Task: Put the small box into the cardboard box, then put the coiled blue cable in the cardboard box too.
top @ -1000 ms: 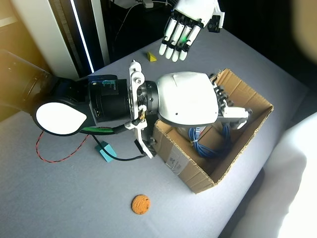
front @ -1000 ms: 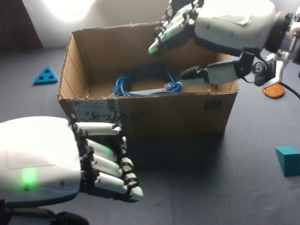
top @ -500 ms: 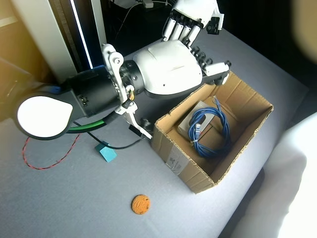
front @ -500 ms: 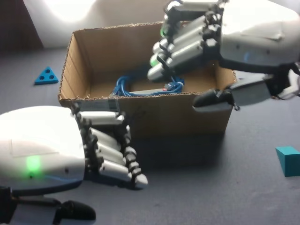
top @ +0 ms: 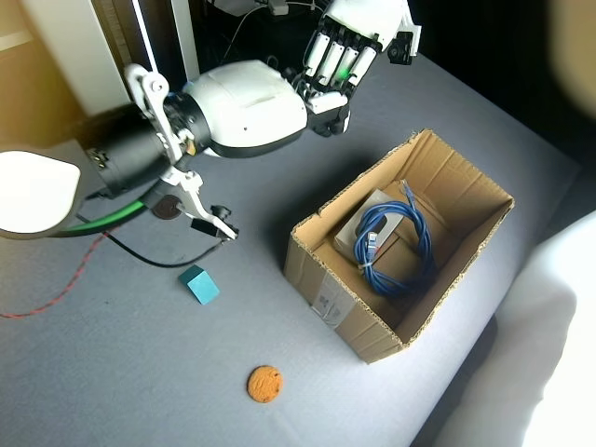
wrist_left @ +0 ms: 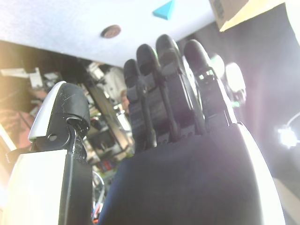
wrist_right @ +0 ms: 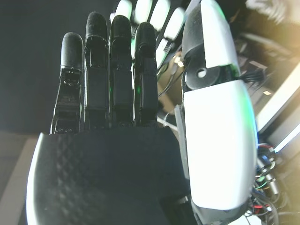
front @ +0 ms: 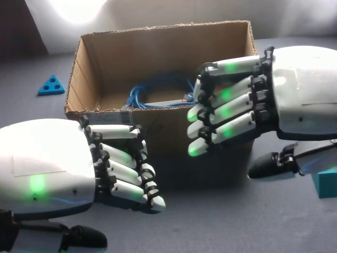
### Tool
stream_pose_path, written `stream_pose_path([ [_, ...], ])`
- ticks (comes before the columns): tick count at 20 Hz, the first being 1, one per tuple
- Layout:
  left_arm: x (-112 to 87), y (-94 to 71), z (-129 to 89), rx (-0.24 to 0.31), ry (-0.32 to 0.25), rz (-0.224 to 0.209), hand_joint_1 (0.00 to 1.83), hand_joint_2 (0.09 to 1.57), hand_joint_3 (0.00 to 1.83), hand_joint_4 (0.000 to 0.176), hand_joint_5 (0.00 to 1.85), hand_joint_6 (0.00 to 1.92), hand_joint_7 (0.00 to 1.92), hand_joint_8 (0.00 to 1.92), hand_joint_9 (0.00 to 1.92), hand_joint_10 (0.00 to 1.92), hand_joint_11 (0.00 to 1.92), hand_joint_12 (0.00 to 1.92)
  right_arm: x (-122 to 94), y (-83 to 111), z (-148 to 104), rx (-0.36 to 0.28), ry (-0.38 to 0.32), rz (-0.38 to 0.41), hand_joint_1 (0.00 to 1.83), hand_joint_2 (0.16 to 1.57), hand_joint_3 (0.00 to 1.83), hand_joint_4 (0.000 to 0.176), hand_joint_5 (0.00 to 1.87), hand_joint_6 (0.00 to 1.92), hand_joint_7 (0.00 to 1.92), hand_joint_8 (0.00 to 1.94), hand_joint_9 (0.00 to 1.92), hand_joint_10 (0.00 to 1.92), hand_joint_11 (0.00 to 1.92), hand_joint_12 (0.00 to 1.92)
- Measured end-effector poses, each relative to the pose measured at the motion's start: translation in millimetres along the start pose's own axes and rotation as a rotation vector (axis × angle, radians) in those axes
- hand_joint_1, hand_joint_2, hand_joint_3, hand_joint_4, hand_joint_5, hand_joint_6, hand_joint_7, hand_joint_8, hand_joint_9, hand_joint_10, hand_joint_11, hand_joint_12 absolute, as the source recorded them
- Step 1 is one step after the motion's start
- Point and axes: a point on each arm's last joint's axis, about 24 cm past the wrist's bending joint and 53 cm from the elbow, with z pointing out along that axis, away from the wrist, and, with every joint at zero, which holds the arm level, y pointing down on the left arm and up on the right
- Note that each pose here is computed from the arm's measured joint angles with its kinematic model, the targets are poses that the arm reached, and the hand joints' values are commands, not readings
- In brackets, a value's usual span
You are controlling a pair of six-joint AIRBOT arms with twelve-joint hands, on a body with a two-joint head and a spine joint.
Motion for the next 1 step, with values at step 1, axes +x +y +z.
stream_pose_path([
  [1, 0.0, -0.1, 0.0, 0.0, 0.0, 0.0, 0.65, 1.33, 0.01, 0.0, 0.55, 0.0, 0.6, 0.0, 0.55, 0.0, 0.0, 1.09, 2.3, -0.6, -1.6, 0.004, 0.007, 0.024, 1.03, 1.05, 0.0, 0.0, 0.73, 0.01, 0.73, 0.0, 0.68, 0.0, 0.1, 1.18],
])
